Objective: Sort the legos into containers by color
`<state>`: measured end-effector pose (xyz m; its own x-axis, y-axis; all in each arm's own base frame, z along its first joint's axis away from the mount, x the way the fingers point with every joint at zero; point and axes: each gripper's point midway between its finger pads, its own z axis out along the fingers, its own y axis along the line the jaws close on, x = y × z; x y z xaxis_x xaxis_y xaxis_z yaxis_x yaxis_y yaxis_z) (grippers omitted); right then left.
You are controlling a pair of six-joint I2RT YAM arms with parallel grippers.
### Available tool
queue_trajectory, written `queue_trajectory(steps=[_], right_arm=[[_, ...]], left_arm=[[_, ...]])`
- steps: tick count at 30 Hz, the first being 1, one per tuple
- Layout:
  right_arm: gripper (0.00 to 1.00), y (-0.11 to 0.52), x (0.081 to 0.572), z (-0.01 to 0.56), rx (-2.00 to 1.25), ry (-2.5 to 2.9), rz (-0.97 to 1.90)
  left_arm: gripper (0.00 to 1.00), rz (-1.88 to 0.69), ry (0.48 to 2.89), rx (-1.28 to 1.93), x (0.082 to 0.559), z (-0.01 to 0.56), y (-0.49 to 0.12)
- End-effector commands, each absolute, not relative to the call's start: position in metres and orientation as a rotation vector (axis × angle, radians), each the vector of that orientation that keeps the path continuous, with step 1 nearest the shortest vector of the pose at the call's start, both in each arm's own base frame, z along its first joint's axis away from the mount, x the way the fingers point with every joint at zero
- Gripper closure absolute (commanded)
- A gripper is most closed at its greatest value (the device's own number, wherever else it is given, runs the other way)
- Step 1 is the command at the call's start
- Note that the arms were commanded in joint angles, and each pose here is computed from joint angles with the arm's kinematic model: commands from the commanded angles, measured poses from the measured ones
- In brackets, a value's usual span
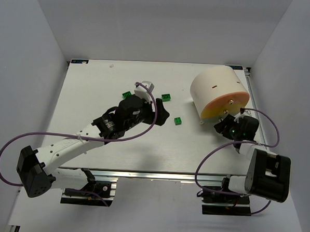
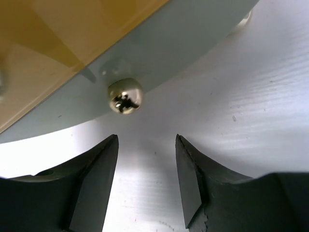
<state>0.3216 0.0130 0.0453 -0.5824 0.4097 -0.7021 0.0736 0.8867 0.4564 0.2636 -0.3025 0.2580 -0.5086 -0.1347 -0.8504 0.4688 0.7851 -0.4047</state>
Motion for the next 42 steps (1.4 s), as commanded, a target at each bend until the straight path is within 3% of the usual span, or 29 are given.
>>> queue_trajectory(steps=[1, 14, 25, 42], right_arm=[[0.44, 0.006, 0.354, 0.074, 0.327, 2.044, 0.472], [0.46, 0.007, 0.376, 0.082, 0.292, 1.983, 0.511], [0.76, 0.012, 0.379, 0.094, 0.222, 1.925, 0.535], [0.80, 0.011, 0.354, 0.083, 0.228, 1.984, 0.525]], left_arm=[[0.05, -0.784, 1.931, 0.233, 0.264, 0.282, -0.301], [0.05, -0.782, 1.935, 0.219, 0.265, 0.280, -0.301], [0.05, -0.778, 1.938, 0.223, 0.267, 0.280, -0.302], [0.05, -0.776, 1.935, 0.227, 0.267, 0.280, -0.303]])
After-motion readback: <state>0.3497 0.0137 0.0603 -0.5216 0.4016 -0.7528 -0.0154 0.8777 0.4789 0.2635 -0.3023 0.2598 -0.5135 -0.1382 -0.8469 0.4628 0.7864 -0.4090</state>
